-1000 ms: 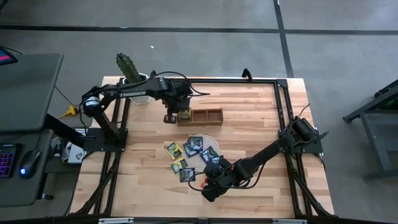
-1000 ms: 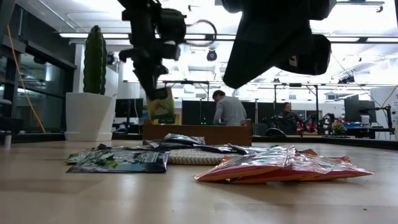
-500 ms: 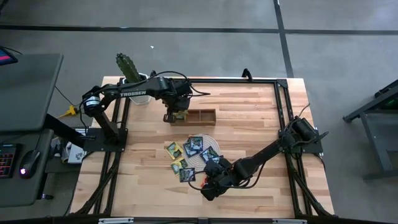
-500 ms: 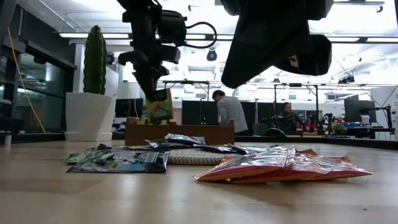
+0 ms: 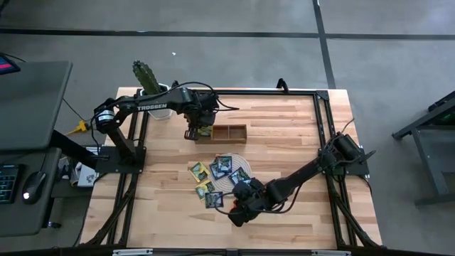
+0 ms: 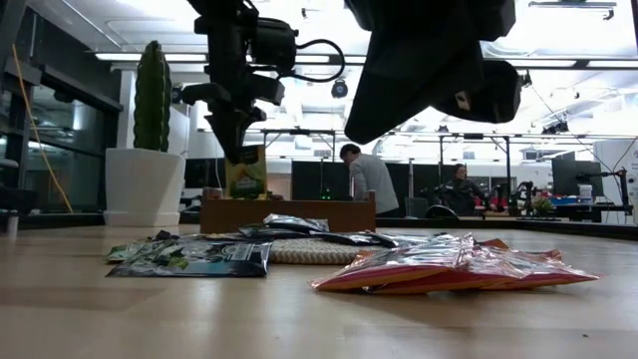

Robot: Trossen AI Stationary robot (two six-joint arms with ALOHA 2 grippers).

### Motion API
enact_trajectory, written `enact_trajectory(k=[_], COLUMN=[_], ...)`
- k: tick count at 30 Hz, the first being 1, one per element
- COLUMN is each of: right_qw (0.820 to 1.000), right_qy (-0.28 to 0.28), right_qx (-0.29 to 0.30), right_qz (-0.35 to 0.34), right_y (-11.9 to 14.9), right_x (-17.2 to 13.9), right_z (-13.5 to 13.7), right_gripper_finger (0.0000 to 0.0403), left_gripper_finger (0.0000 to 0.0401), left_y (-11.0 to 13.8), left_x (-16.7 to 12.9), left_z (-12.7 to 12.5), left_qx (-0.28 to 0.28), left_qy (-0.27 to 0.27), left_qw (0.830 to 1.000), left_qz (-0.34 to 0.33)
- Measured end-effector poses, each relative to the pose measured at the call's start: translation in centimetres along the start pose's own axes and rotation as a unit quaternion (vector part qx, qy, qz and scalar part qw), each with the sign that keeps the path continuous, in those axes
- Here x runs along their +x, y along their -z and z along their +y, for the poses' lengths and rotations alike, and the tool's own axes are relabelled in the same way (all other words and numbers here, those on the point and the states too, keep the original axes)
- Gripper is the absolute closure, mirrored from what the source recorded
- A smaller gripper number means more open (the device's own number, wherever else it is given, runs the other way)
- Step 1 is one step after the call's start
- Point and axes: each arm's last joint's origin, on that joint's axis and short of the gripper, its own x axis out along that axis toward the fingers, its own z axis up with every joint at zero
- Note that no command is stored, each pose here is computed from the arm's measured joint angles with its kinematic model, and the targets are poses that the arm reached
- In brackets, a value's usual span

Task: Pick & Place Tea
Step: Put the yellow tea bag into the left section of the wooden organizer

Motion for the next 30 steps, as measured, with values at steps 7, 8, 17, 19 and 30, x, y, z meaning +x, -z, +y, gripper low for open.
enact_trajectory(k=[7,8,17,19,30], right_qw=[1.000,1.000,1.000,1.000,1.000], right_qy=[0.000,0.000,0.004,0.004,0.003], right_qx=[0.001,0.001,0.000,0.000,-0.001], right_qz=[0.000,0.000,-0.007,-0.007,-0.007], right_y=[-0.05,-0.05,-0.09,-0.11,-0.09], right_x=[0.02,0.02,0.02,0.02,0.02], right_z=[-0.03,-0.03,-0.05,-0.05,-0.04], right_gripper_finger=[0.0402,0.0402,0.0402,0.0402,0.0402], left_gripper_finger=[0.0401,0.0401,0.0401,0.0400,0.0355], left_y=[0.22,0.22,0.17,0.14,0.17], left_x=[-0.02,-0.02,-0.03,-0.03,0.26], left_z=[-0.13,-0.13,-0.19,-0.17,-0.27], left_qx=[-0.005,-0.008,-0.030,-0.031,-0.031], left_qy=[0.005,0.006,0.016,0.017,0.030], left_qw=[1.000,1.000,0.999,0.999,0.999], left_qz=[0.012,0.011,0.004,0.002,0.009])
